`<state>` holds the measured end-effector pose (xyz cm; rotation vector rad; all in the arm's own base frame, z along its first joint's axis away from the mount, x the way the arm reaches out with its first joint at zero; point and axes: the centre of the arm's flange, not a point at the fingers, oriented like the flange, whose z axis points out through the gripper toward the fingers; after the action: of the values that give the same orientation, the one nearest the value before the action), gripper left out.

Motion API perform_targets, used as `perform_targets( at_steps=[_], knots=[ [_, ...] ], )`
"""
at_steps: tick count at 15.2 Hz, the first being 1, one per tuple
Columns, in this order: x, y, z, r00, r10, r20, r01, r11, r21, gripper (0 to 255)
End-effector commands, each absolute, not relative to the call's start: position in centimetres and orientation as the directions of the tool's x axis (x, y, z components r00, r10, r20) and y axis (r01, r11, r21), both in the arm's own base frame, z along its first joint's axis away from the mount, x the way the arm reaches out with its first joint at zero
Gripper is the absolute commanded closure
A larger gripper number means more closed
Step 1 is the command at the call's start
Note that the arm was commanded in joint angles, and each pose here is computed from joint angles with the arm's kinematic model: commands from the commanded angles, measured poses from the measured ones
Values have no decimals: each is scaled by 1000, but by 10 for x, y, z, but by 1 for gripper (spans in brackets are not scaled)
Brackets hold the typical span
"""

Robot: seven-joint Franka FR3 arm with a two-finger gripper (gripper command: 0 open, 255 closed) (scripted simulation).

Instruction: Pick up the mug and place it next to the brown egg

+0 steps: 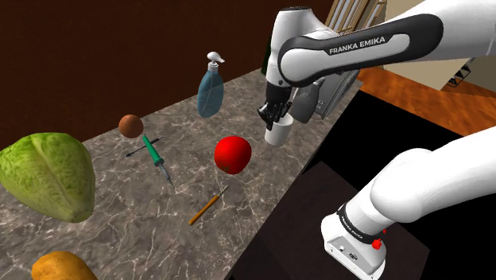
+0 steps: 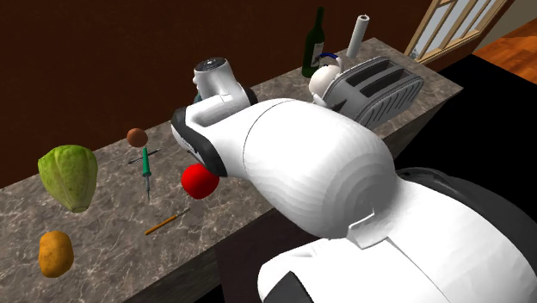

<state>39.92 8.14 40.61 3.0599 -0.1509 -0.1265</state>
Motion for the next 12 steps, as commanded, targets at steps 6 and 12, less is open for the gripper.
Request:
perform_targets(
  at_steps=[6,12],
  knots=[
    [398,81,444,992,-101,-79,-95,-992,79,255],
    [398,81,475,992,-101,-79,-95,-992,79,255]
  ],
)
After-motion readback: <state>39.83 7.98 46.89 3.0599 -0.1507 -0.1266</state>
